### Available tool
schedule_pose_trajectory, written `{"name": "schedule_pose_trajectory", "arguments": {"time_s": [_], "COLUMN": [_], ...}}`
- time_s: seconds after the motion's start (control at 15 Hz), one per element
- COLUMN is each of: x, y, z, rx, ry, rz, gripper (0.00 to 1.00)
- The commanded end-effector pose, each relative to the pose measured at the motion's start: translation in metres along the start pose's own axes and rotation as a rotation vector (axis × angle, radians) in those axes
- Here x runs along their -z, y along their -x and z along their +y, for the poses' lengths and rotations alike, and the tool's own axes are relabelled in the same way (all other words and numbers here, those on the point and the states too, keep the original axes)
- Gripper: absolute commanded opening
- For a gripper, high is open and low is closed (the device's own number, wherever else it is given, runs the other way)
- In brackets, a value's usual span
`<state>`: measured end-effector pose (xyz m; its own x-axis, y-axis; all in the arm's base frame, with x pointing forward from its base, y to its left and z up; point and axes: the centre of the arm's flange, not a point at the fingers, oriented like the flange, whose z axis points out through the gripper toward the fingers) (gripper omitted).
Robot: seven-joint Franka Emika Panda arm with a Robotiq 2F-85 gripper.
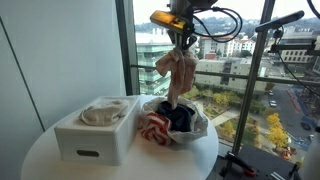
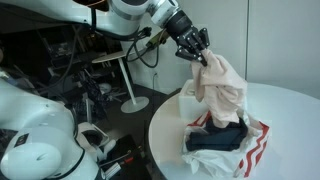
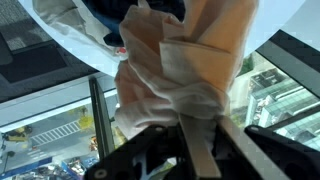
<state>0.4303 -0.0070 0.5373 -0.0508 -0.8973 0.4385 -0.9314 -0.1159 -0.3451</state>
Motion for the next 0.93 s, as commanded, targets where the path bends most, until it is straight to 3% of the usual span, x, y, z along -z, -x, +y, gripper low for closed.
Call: {"name": "schedule_pose_trajectory", "arguments": {"time_s": [0.0, 0.47, 0.87], "x": [-0.046, -0.139, -0.222], "y": [-0.004, 0.021, 0.021], "z": [-0.012, -0.031, -0.035], "rx": [0.013, 0.056, 0.03], "ry": [0.034, 0.147, 0.301], "rz": [-0.096, -0.361, -0.38], "gripper": [0.04, 0.04, 0.04]}}
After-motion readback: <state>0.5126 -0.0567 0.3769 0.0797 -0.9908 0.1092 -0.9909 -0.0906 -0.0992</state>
